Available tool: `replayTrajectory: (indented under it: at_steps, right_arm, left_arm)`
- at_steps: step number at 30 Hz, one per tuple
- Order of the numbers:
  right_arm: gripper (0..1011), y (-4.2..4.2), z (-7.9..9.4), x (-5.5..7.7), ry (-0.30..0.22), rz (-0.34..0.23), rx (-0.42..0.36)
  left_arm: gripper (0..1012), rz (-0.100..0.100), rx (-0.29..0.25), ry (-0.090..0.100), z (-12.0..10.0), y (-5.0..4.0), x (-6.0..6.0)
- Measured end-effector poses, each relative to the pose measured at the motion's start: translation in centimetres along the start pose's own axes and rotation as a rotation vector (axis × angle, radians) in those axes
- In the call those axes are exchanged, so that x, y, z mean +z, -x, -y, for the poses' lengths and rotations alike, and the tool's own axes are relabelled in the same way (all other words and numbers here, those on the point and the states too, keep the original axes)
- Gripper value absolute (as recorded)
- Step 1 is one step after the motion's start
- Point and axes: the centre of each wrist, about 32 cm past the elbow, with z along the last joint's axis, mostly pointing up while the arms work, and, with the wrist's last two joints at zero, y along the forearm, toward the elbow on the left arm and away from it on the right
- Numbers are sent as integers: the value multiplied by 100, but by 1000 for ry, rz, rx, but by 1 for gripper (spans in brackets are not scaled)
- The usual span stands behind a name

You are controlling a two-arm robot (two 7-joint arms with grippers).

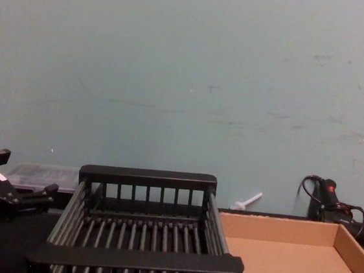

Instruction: Pick up the white tape and place it into the black box , Pick up the silver tape and place it into the brown box.

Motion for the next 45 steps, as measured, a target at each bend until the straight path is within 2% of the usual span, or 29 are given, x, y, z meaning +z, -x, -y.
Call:
replayTrajectory:
  at_steps: [9, 15, 34, 45]
  right_arm:
    - [91, -46, 101, 143, -67, 25, -12]
    - [91, -78, 135, 215, -93, 38, -27]
    - [91, -92, 122, 261, -109, 46, -33]
    - [91, -173, 33, 341, -121, 68, -48]
  left_arm:
    - [1001, 0, 0, 0, 0, 0, 0]
    - [1001, 0, 0, 0, 0, 0, 0]
    - [1001, 0, 0, 0, 0, 0, 0]
    - [1001, 0, 0, 0, 0, 0, 0]
